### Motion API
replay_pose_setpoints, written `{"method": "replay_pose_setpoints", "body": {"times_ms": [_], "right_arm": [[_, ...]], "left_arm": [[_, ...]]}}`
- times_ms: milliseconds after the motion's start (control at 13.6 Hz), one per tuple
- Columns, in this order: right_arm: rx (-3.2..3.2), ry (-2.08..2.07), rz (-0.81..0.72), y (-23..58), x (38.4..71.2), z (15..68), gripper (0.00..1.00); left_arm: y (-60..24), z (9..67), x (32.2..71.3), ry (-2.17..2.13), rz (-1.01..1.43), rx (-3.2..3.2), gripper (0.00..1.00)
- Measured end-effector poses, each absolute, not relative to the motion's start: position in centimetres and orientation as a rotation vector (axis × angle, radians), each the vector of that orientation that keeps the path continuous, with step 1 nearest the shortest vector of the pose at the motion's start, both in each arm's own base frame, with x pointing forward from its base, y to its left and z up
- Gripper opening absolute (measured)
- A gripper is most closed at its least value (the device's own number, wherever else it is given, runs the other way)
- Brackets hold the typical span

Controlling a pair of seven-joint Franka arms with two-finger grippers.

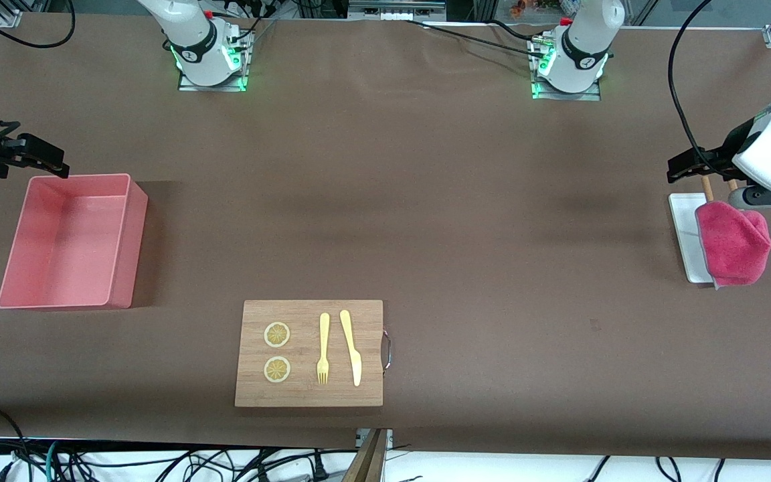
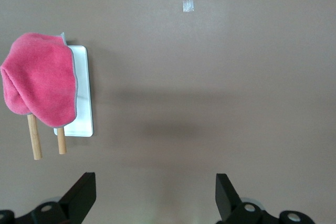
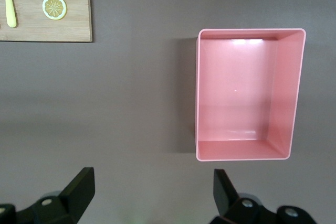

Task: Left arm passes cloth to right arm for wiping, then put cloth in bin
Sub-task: 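Lower the left gripper onto the pink cloth on the white tray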

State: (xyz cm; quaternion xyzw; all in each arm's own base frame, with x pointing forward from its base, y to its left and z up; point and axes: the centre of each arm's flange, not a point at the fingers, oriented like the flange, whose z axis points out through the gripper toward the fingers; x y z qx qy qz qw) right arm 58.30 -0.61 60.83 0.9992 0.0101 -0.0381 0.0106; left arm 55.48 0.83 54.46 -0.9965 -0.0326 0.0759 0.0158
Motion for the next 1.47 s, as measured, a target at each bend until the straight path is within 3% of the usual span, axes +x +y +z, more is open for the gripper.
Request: {"method": "replay_pose_setpoints", "body": {"times_ms": [513, 880, 1100, 1467], "right_arm": [[3.118, 0.030, -0.119, -0.7, 58.3, 60.8, 1.00], [3.118, 0.028, -0.118, -0.7, 58.3, 60.8, 1.00], [3.118, 0.028, -0.118, -0.7, 58.3, 60.8, 1.00], [3.119, 0.028, -0.118, -0.7, 58.3, 60.8, 1.00]], "left_arm": [[5.8, 52.1, 57.4, -0.090, 0.258, -3.055, 1.00], [19.0, 43.0, 61.5, 0.009, 0.344, -3.059, 1.00], [24.6, 37.0, 62.0, 0.044, 0.362, -3.086, 1.00], [26.7, 35.1, 61.6, 0.033, 0.388, -3.098, 0.96]]}}
